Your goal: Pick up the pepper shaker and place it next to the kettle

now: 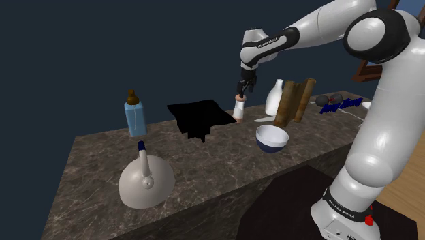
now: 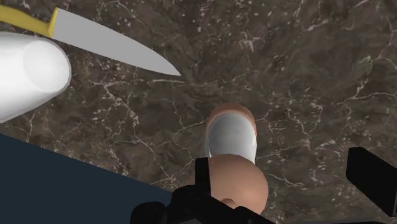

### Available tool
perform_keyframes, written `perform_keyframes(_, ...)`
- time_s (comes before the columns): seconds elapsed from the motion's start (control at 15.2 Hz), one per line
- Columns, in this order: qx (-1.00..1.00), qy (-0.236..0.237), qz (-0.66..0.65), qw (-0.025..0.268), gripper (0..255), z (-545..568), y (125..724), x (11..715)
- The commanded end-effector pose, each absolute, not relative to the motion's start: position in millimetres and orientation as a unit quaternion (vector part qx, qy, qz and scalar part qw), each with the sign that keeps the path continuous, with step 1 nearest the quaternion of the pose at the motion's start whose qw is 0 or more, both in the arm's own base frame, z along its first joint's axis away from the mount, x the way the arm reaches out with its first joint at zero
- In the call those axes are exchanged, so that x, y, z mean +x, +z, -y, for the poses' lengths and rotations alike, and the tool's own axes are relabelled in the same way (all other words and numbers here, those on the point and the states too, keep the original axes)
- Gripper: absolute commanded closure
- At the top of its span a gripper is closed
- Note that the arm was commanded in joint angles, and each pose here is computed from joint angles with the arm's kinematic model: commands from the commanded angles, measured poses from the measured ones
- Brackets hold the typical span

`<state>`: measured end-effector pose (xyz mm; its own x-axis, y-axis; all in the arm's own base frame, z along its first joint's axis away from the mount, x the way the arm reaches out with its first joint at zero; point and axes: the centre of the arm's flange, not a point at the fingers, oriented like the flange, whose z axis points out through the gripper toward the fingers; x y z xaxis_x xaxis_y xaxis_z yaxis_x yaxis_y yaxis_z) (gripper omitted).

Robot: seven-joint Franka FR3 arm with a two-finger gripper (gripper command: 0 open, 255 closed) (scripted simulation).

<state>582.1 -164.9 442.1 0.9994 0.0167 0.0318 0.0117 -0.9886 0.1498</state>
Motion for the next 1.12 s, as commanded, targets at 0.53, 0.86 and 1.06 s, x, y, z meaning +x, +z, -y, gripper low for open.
perform_keyframes(0.53,0.996,0.018,-0.002,0.087,0,193,401,616)
perform_keyframes(0.86,0.996,0.018,-0.002,0.087,0,194,393,616)
perform_keyframes(1.06,0.996,0.018,-0.002,0.087,0,194,393,616)
